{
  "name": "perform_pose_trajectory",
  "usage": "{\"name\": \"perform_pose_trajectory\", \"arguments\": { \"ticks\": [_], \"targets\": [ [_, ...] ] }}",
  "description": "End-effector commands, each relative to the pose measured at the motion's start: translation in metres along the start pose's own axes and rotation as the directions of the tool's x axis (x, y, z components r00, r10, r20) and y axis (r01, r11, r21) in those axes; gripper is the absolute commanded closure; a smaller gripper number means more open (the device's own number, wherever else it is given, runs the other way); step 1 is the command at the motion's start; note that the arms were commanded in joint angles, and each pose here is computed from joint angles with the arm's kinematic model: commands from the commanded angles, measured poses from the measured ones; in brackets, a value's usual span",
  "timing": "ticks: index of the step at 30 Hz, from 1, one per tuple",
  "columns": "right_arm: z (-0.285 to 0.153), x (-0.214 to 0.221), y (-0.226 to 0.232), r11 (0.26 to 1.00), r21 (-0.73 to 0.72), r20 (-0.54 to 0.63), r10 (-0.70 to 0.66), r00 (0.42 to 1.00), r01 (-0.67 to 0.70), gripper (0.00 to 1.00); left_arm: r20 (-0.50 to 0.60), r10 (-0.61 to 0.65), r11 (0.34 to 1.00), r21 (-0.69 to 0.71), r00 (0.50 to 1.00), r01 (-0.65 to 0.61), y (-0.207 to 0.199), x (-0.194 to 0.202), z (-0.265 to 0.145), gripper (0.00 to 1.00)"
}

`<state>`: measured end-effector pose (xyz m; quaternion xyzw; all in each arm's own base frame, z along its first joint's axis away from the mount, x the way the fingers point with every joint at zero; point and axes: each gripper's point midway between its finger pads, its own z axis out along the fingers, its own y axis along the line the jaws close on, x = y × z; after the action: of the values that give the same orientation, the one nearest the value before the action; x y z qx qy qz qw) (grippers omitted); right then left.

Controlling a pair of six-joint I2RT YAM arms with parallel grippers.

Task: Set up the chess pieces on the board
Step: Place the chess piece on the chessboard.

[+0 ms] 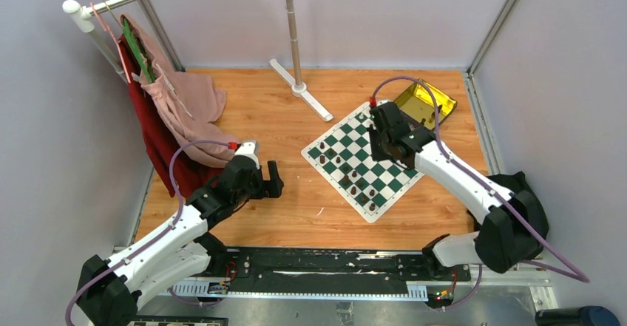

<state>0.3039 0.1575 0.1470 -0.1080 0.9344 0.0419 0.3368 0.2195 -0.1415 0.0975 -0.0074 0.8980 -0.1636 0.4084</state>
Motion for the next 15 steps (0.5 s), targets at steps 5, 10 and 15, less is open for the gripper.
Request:
{"name": "perform_pose_trajectory", "arguments": {
  "ticks": [5, 10, 15],
  "targets": [
    [-0.017, 0.063, -0.011, 0.996, 0.056, -0.048, 0.068, 0.997, -0.066, 1.00, -0.042, 0.041, 0.999, 0.016, 0.998, -0.041, -0.003, 0.004, 0.003, 0.00],
    [-0.020, 0.088, -0.013, 0.992, 0.063, -0.054, 0.108, 0.993, -0.105, 1.00, -0.058, 0.053, 0.998, 0.025, 0.997, -0.052, -0.008, 0.003, 0.007, 0.00],
    [-0.016, 0.107, -0.013, 0.990, 0.064, -0.072, 0.128, 0.989, -0.124, 1.00, -0.068, 0.072, 0.997, 0.029, 0.995, -0.070, -0.011, 0.003, 0.009, 0.00]
  ]
}}
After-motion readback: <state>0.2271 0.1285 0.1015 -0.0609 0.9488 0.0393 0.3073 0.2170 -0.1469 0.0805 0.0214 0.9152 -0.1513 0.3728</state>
